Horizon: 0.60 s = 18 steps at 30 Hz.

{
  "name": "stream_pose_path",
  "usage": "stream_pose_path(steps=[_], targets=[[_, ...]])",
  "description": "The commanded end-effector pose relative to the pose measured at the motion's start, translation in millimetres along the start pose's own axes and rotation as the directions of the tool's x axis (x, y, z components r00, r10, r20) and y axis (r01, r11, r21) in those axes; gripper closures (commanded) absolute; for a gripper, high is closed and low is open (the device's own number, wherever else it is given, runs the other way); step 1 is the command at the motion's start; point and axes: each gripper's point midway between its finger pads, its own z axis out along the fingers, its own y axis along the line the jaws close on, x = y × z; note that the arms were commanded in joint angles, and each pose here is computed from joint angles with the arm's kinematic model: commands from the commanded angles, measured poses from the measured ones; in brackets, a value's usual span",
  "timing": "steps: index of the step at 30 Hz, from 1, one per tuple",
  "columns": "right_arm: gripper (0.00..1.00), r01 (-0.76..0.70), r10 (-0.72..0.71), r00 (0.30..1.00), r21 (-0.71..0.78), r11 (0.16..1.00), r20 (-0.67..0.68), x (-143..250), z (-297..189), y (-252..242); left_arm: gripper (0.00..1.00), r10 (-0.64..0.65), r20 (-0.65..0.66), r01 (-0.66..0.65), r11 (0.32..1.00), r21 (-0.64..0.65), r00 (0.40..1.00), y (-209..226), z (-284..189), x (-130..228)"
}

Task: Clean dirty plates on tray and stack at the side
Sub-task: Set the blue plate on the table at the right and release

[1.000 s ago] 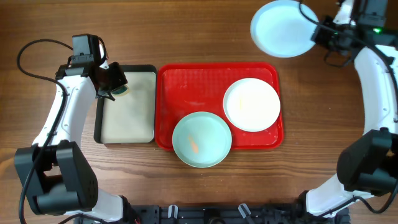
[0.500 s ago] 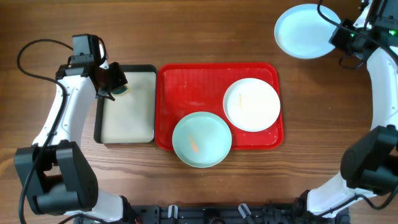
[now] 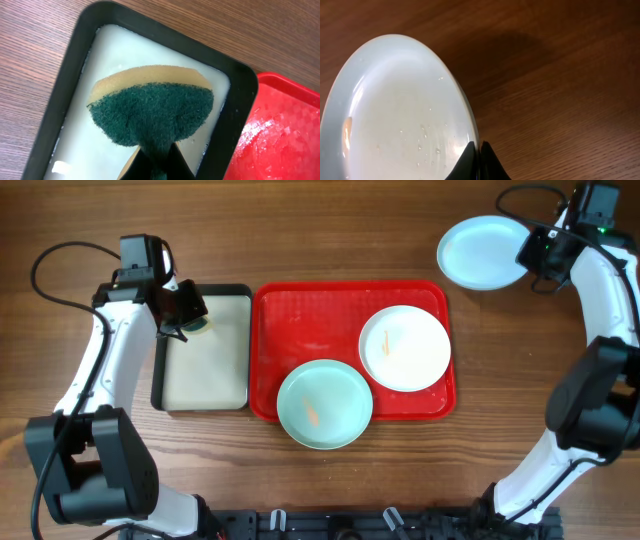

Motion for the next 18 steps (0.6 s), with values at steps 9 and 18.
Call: stream_pose_path(steps=[9, 18], targets=[[0.94, -0.075, 0.088, 0.991, 0.123, 0.990, -0.104, 24.1, 30.3, -56.1, 0.96, 0.030, 0.008, -0.031, 0.999, 0.026, 1.000, -7.9, -2.1, -1.8], [0.49, 0.052, -0.066, 0.985, -0.095, 0.994, -0.156, 25.4, -10.3, -9.6, 0.96, 0.031, 0.008, -0.031, 0.999, 0.026, 0.999, -7.9, -2.1, -1.7]])
